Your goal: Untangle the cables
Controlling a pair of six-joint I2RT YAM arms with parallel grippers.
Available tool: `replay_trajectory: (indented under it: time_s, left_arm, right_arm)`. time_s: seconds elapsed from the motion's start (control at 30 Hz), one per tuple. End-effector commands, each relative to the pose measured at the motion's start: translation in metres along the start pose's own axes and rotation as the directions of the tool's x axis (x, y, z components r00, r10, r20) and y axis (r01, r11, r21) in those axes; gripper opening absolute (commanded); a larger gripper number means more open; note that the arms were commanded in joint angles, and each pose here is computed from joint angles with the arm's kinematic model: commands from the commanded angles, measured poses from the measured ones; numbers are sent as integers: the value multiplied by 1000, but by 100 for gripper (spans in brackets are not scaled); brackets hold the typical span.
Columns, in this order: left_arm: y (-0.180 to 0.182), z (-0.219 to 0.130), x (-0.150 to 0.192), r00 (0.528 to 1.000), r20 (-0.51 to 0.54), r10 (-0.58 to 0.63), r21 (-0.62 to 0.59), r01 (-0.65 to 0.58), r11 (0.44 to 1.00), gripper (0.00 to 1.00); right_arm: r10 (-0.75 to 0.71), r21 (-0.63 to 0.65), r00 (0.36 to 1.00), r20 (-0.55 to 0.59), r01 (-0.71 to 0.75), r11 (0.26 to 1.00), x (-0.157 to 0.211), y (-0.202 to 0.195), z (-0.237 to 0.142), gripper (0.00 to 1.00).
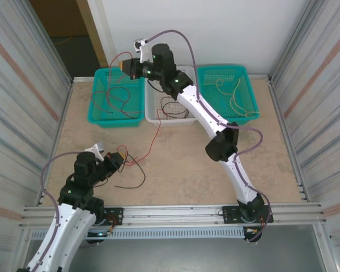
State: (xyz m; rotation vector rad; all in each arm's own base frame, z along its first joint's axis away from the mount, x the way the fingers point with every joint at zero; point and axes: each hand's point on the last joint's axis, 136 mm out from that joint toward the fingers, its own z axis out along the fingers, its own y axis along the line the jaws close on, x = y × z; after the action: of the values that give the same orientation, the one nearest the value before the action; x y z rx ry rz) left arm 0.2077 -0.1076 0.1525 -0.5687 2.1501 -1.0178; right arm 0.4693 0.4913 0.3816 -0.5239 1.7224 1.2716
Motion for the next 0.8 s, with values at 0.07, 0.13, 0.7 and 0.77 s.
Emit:
replay_trajectory:
  time_s: [0.07,0.13,0.7,0.77]
  left_arm:
    - [-3,5,4,1000,-19,-8,21,8,1000,0]
    - [-5,5,4,1000,-16,-6,28,6,1000,0]
    - [-116,0,-52,977,95,192,266,-211,941,0]
    - [-134,-4,-57,969,111,222,317,-246,916,0]
  right_arm:
    - [119,39,989,-91,-116,992,52,-46,23,6]
    - [142,79,982,-127,-133,988,71,-63,27,18]
    - [-51,163,957,-287,101,981,83,24,-83,72]
    - [-61,178,952,-301,119,977,93,35,-110,71]
